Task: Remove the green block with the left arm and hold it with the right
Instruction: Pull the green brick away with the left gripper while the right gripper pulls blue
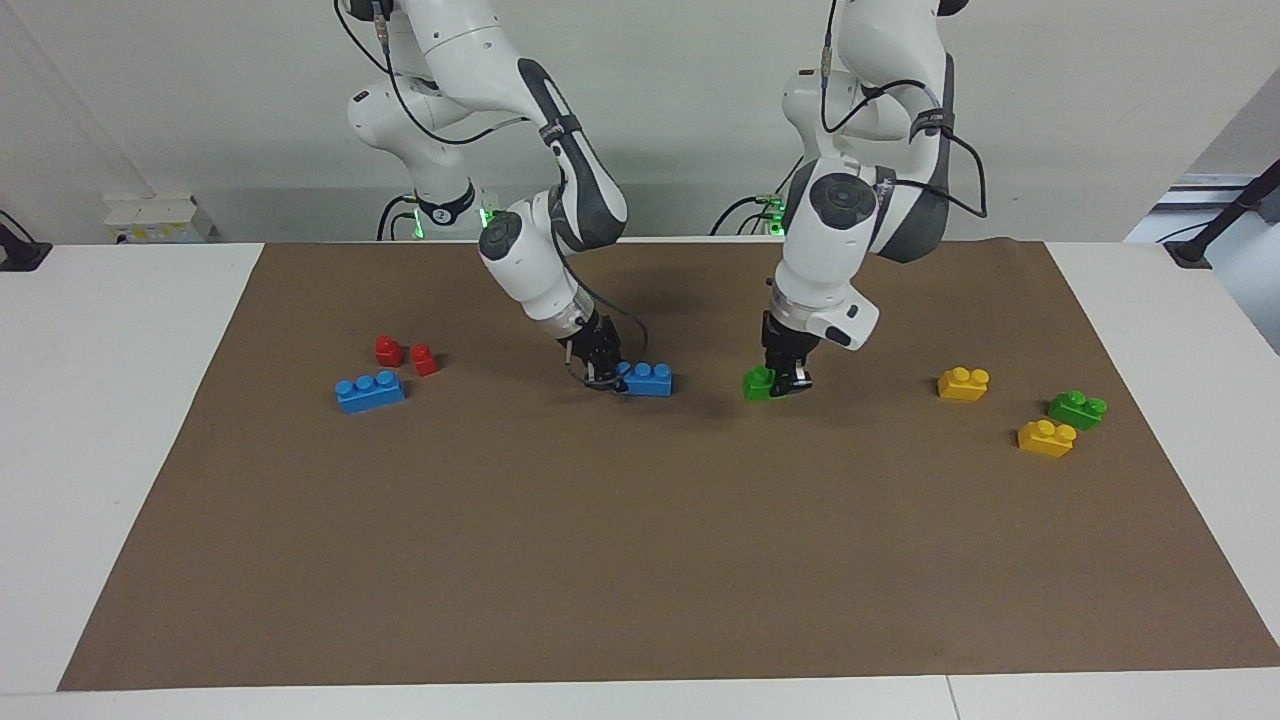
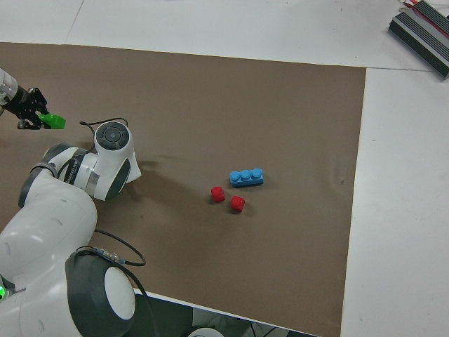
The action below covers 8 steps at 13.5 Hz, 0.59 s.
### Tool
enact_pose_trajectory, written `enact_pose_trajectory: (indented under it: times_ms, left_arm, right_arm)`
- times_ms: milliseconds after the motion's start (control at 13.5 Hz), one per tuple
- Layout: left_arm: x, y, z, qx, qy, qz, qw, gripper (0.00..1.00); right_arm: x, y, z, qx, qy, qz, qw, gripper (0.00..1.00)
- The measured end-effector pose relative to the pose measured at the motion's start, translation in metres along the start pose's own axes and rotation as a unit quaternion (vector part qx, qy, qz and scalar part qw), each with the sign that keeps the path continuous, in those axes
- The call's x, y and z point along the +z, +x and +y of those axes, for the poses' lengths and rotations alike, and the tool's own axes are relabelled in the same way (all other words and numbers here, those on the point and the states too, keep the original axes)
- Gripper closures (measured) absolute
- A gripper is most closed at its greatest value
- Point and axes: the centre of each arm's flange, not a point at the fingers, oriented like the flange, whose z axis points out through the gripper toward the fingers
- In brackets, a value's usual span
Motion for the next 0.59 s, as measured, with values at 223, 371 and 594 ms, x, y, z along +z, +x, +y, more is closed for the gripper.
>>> enact_pose_trajectory:
  times_ms: [223,371,594]
  left_arm:
    - [0.000,0.051,0.021,0.035,0.000,0.001,0.999,0.64]
    - [0.001,0.086,0.032,0.070,0.000,0.003,0.998,0.64]
    - [0.000,0.137,0.045,0.125,-0.002,0.004,0.992,0.64]
  right_arm:
    - [-0.017,0.008,-0.021,0.002,-0.010,-0.013,1.000,0.65]
    - [-0.052,0.031,-0.054,-0.007,-0.030,-0.035,0.999,0.65]
    - [-0.120,0.090,-0.106,-0.039,-0.054,-0.040,0.997,0.65]
